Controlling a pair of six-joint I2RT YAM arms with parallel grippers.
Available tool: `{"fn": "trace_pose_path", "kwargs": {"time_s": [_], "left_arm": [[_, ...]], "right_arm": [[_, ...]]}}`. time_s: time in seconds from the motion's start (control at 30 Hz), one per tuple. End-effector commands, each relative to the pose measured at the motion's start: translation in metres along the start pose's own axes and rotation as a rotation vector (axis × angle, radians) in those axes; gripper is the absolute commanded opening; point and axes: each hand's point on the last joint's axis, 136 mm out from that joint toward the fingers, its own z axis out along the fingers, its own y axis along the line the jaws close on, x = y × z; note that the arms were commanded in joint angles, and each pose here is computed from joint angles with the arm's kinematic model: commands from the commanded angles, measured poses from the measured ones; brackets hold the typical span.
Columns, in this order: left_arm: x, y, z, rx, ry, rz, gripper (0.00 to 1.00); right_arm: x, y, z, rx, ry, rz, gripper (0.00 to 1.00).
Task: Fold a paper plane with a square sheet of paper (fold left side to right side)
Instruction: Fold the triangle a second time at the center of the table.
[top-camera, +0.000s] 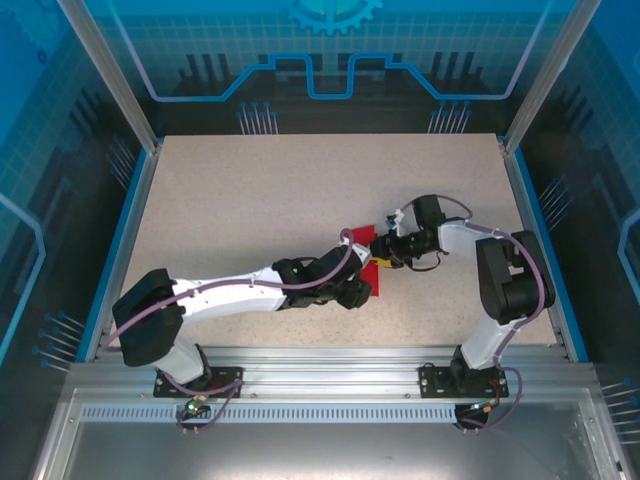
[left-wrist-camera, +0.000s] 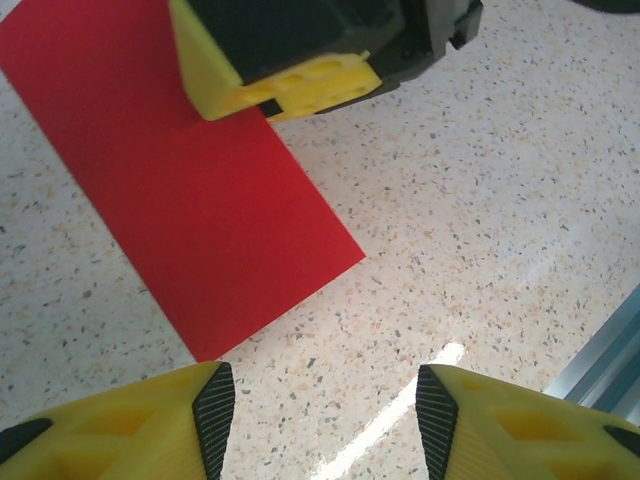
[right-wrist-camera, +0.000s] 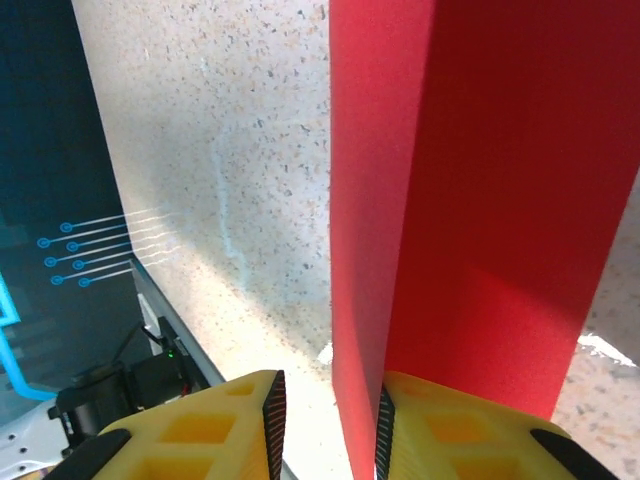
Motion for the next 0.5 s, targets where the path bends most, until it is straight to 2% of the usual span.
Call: {"fn": "trace_pose_path", "kwargs": {"time_s": [0.0,0.23,0.47], "left_arm": [[-0.008,-0.006,0.008,-0.031,-0.035,0.058,0.57],[-0.002,-0.020,0.035,-0.044,0.018,0.089,0.61],[0.001,-0.017,0.050,-0.106,0.077,0.103,0.64]], "right_arm": [[0.003,0.014,-0.012,-0.035,0.005,0.049,0.31],[0.004,0.022,-0.011,-0.037,0.009,0.065,0.30],[0.004,0.023,-0.005,-0.038,0.015,0.081,0.30]]}}
